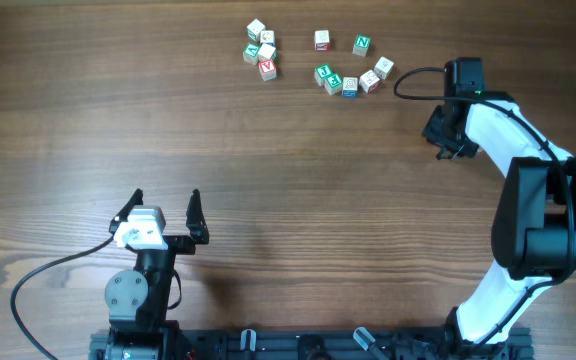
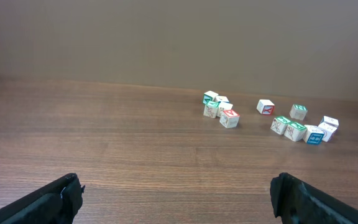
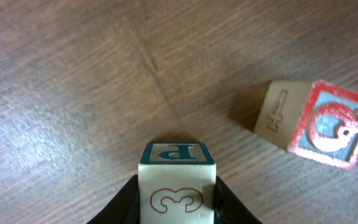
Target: Form a circle
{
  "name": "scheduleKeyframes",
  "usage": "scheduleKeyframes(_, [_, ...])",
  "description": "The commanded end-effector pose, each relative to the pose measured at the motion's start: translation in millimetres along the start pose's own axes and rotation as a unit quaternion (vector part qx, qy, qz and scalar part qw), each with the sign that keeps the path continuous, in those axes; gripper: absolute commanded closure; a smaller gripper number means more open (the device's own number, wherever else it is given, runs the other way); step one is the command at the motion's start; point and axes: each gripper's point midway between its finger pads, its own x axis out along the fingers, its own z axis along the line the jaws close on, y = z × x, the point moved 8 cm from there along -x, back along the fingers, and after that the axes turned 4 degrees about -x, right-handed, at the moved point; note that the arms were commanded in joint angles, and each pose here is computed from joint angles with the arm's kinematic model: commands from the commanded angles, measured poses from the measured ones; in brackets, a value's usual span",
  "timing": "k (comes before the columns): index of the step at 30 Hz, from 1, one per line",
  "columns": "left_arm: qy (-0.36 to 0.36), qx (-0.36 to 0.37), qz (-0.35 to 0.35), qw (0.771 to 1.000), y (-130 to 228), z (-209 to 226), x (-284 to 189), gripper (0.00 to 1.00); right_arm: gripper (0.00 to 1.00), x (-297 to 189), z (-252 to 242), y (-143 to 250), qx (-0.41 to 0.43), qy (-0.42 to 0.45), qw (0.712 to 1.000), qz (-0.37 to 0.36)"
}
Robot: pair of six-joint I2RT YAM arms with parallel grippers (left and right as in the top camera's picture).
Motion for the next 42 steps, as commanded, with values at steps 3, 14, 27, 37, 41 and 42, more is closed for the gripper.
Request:
scheduleKeyframes(3, [0.01, -0.003, 0.002, 1.0, 2, -2, 0, 0.0, 0.73, 7, -7, 16, -0.005, 0.016, 0.999, 0.042])
scheduleKeyframes(14, [0.01, -0.003, 0.002, 1.0, 2, -2, 0, 0.0, 0.68, 13, -35, 7, 0.023, 0.028, 0.998, 0.047])
scheduleKeyframes(27, [0.01, -0.003, 0.002, 1.0, 2, -2, 0, 0.0, 0.71, 12, -19, 9, -0.08, -0.059, 0.993, 0.061])
scheduleKeyframes(37, [0.01, -0.003, 0.002, 1.0, 2, -2, 0, 0.0, 0.66, 13, -22, 6, -0.058, -0.042, 0.996, 0.052])
scheduleKeyframes(41, [0.01, -0.003, 0.002, 1.0, 2, -2, 0, 0.0, 0.66, 13, -24, 5, -0.038, -0.028, 0.998, 0.048])
scheduleKeyframes(42, [0.01, -0.003, 0.002, 1.0, 2, -2, 0, 0.0, 0.66, 13, -24, 5, -0.038, -0.027, 0.998, 0.047])
